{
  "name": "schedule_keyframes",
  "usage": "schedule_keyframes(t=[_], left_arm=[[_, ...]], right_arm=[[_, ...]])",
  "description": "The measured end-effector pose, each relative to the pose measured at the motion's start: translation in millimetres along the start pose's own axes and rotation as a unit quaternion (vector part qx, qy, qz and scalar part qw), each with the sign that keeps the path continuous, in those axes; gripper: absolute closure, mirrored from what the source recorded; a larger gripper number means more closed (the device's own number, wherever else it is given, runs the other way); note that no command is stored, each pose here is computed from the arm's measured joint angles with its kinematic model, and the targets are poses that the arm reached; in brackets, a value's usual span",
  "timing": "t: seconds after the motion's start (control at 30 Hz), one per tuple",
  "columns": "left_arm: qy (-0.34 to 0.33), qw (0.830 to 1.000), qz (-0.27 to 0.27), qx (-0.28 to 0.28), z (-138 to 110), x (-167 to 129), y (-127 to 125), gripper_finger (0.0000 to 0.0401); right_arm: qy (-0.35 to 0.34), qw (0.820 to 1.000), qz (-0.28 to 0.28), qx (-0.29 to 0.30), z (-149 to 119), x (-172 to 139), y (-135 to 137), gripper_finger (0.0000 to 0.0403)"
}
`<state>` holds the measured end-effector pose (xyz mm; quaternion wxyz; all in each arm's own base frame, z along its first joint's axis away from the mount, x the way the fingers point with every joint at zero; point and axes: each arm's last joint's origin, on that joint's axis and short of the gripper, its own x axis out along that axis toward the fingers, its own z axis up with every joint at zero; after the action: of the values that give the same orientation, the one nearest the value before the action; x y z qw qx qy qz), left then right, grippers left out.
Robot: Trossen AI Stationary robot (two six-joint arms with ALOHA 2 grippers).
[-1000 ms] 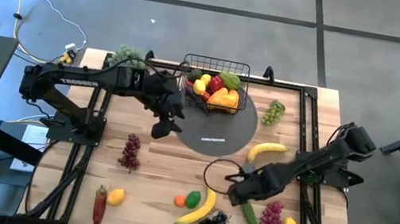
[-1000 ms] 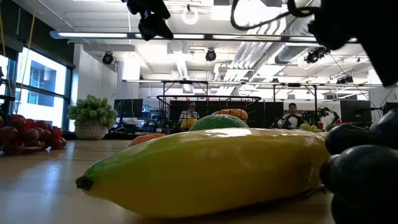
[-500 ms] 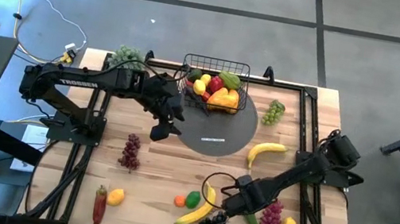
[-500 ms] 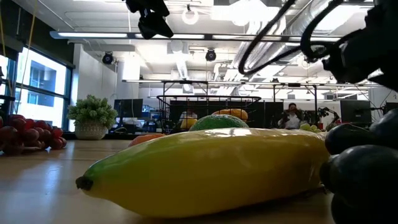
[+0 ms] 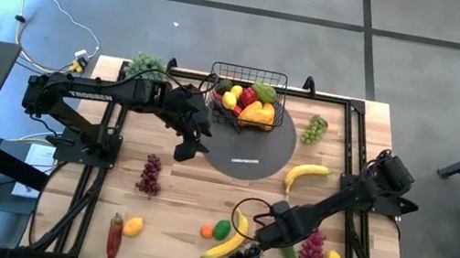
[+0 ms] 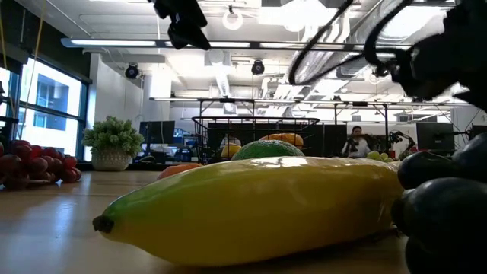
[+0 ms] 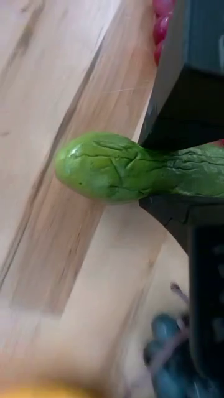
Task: Build produce basket
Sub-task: Put the cucumber into the wire basket
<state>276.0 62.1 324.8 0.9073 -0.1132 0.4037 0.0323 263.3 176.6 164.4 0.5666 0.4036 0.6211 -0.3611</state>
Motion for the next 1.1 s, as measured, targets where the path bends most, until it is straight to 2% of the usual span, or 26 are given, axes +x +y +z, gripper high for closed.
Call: schedule_keyframes(t=[0.17, 0.33, 0.47, 0.73, 0.93, 1.1], left_arm=[[0.001, 1.000, 0.026, -0.012, -0.4, -0.1, 1.6, 0.0149], [-0.003, 0.996, 0.087, -0.024, -0.4, -0.6, 5.2, 0.0149], [-0.009, 0.989, 0.145, -0.025, -0.5, -3.6, 8.1, 0.0149], [-0.038, 0.962, 0.265, -0.048, 0.0, -18.1, 16.2, 0.0149], [-0.078, 0.934, 0.343, -0.063, -1.7, -45.0, 20.3, 0.0149], [-0.113, 0.920, 0.367, -0.078, -4.9, -69.3, 22.1, 0.0149]], right_arm=[[-0.049, 0.998, 0.046, 0.002, 5.9, -20.6, 4.7, 0.0339], [-0.097, 0.991, 0.085, -0.021, 21.9, -42.6, 10.3, 0.0339], [-0.146, 0.983, 0.105, -0.041, 45.0, -60.3, 17.5, 0.0339], [-0.232, 0.961, 0.115, -0.092, 111.6, -99.2, 25.9, 0.0339], [-0.286, 0.946, 0.109, -0.103, 169.1, -128.7, 17.8, 0.0339], [-0.342, 0.923, 0.126, -0.125, 216.3, -154.3, 8.3, 0.0339]])
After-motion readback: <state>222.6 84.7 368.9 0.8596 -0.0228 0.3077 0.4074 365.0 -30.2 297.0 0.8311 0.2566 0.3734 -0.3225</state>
